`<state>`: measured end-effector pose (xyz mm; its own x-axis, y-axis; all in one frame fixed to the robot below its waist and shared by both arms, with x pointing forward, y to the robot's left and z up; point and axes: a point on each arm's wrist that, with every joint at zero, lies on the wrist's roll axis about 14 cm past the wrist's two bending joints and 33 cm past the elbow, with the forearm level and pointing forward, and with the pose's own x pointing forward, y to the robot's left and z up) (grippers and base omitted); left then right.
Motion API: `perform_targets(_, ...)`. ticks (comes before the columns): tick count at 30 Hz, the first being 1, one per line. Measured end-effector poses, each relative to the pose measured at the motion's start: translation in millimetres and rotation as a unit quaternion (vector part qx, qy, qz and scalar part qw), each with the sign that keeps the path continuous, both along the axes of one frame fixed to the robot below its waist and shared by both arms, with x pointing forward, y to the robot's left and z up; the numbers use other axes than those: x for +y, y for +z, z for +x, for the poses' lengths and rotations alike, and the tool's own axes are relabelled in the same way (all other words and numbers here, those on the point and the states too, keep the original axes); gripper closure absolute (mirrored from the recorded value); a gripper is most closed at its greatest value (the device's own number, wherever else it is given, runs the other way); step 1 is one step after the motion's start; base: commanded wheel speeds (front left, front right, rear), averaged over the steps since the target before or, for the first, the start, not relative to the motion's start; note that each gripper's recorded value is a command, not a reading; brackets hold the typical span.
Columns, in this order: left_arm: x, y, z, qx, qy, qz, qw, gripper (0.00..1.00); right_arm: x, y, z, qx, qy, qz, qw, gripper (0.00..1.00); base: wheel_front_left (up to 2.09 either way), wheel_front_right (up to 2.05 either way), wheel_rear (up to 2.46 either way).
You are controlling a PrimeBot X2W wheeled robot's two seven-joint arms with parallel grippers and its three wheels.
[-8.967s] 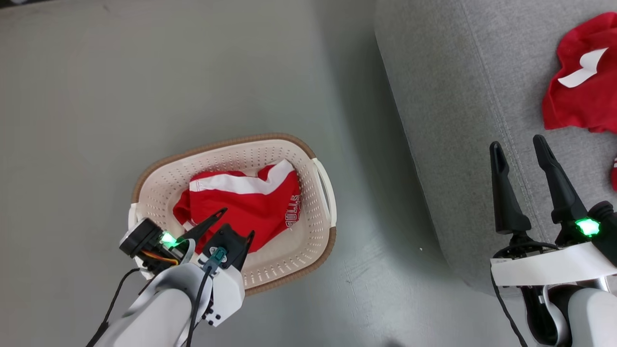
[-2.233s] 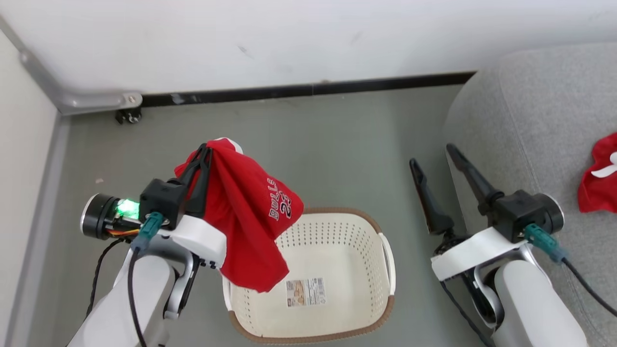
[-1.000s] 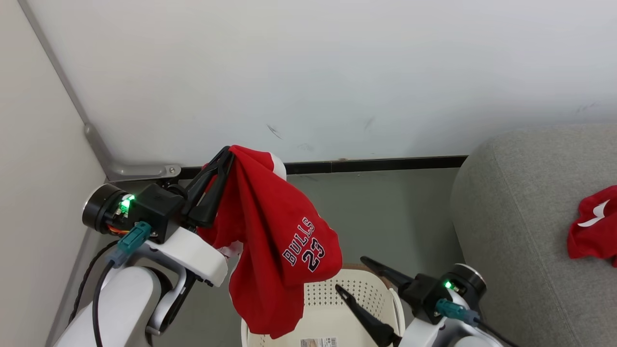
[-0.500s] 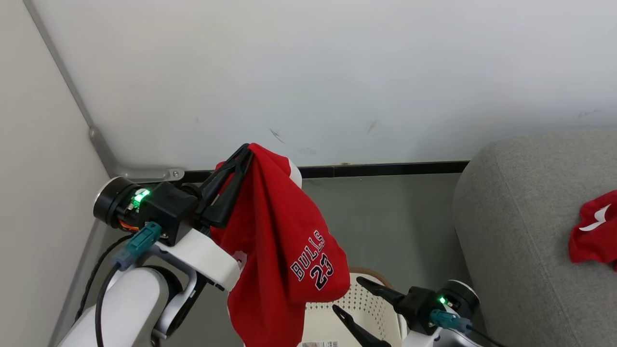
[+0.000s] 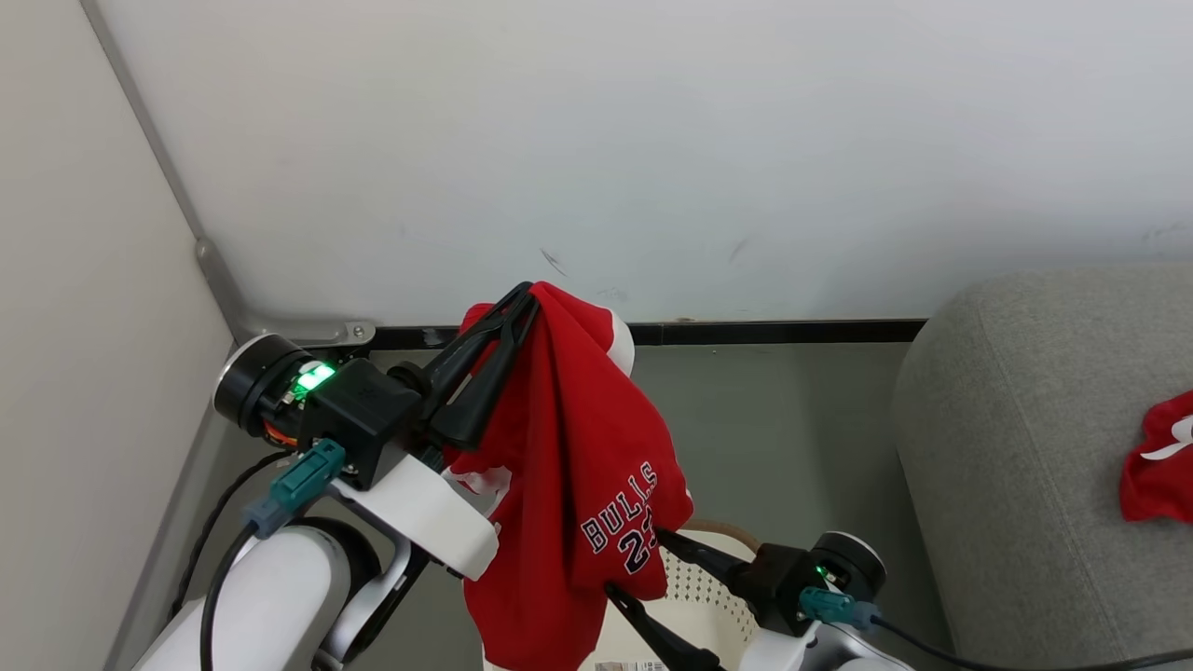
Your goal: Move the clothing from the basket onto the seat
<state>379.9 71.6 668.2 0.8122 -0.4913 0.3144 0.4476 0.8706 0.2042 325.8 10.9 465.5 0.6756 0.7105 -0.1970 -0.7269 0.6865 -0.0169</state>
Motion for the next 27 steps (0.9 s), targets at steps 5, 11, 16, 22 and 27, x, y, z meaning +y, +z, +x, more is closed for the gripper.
perform_targets(5, -1, 2, -3, 0.000, -0.002, -0.001, 1.000, 1.00, 8, 4, 3, -0.008, 0.008, 0.007, 1.000, 0.00, 0.00, 0.00, 0.00)
perform_targets(11, 0, 4, -5, 0.000, -0.002, -0.003, 1.000, 1.00, 16, 11, 10, -0.021, 0.015, 0.018, 1.000, 0.00, 0.00, 0.00, 0.00)
perform_targets(16, -1, 6, -7, 0.002, -0.005, -0.002, 1.000, 1.00, 29, 17, 12, -0.032, 0.029, 0.023, 0.999, 0.00, 0.00, 0.00, 0.00)
perform_targets(22, -7, 11, -11, -0.003, -0.016, -0.006, 1.000, 1.00, 38, 27, 20, -0.053, 0.040, 0.023, 0.998, 0.00, 0.00, 0.00, 0.00)
perform_targets(27, -8, 12, -12, -0.002, -0.017, -0.007, 1.000, 1.00, 43, 34, 28, -0.065, 0.042, 0.025, 0.997, 0.00, 0.00, 0.00, 0.00)
